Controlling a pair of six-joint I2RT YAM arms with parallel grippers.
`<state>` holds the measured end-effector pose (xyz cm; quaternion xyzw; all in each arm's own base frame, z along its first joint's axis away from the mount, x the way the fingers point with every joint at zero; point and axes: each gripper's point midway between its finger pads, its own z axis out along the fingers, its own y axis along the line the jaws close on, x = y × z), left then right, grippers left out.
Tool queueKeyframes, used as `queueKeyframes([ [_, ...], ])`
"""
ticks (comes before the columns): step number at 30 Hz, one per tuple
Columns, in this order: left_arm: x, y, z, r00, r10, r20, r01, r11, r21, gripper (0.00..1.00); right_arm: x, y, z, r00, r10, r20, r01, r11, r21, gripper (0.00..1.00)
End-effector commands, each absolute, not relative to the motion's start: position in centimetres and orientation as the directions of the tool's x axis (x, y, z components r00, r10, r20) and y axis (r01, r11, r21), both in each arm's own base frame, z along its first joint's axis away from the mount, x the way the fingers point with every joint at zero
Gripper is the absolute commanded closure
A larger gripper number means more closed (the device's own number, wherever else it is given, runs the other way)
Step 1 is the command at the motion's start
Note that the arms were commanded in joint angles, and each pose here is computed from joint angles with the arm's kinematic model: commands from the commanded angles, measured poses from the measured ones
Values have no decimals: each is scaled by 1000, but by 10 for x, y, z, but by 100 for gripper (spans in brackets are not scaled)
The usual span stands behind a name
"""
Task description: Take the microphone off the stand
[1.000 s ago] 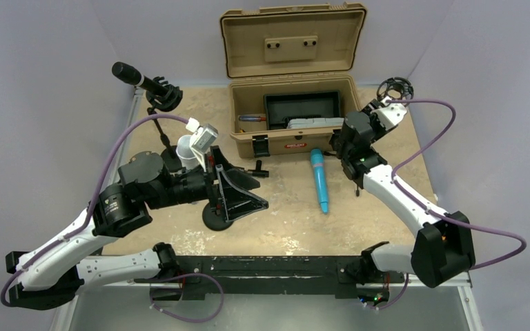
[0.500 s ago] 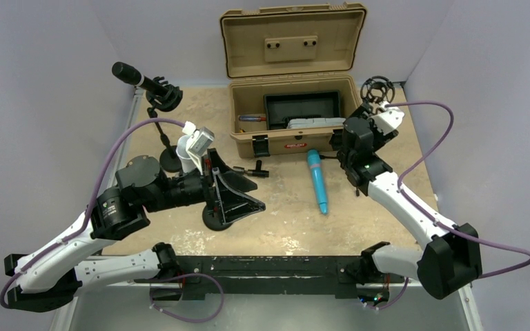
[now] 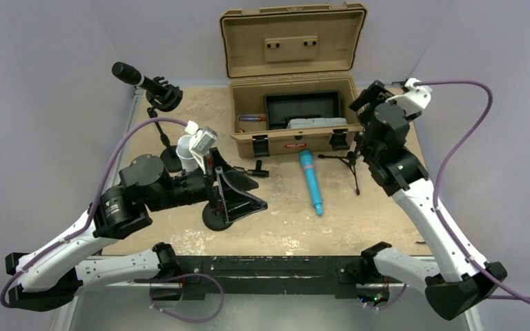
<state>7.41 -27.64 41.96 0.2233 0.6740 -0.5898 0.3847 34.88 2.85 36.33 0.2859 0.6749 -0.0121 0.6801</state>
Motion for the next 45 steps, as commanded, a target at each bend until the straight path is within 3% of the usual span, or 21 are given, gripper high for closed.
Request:
queueKeyframes([
  [1, 76, -272, 445, -544, -200, -815, 796, 184, -577, 14, 342, 42, 412, 126, 359, -925, 256, 889, 380, 23],
  [5, 73, -266, 464, -498, -170, -850, 829, 196, -524, 11, 333, 94, 444, 140, 335, -932, -105, 941, 322, 22],
  [8, 72, -267, 478, -461, -126, -879, 856, 197, -477, 10, 321, 132, 458, 141, 339, -930, -336, 900, 277, 21],
  [11, 74, -265, 490, -412, -103, -905, 880, 213, -425, 10, 310, 168, 457, 100, 344, -934, -522, 817, 245, 15],
  [13, 78, -261, 495, -377, -88, -922, 890, 242, -387, 10, 303, 199, 444, 28, 347, -937, -642, 725, 249, 4],
  [16, 88, -250, 498, -330, -76, -941, 885, 323, -336, 9, 281, 251, 424, -63, 340, -938, -758, 595, 266, 1],
  [20, 104, -223, 495, -274, -62, -960, 847, 458, -271, 9, 241, 308, 405, -99, 318, -943, -838, 484, 251, 1],
  [26, 126, -158, 484, -233, -77, -970, 690, 689, -220, 9, 204, 345, 384, -96, 309, -946, -925, 324, 199, 1],
  [31, 143, -107, 463, -237, -129, -963, 489, 841, -233, 10, 199, 353, 380, -73, 331, -941, -941, 291, 175, 1],
  [40, 174, -95, 431, -233, -59, -971, 288, 949, -126, 12, 211, 357, 364, -68, 291, -954, -928, 333, 168, 2],
  [45, 186, -118, 432, -218, -57, -974, 304, 945, -124, 13, 209, 346, 361, -64, 297, -953, -915, 364, 175, 2],
])
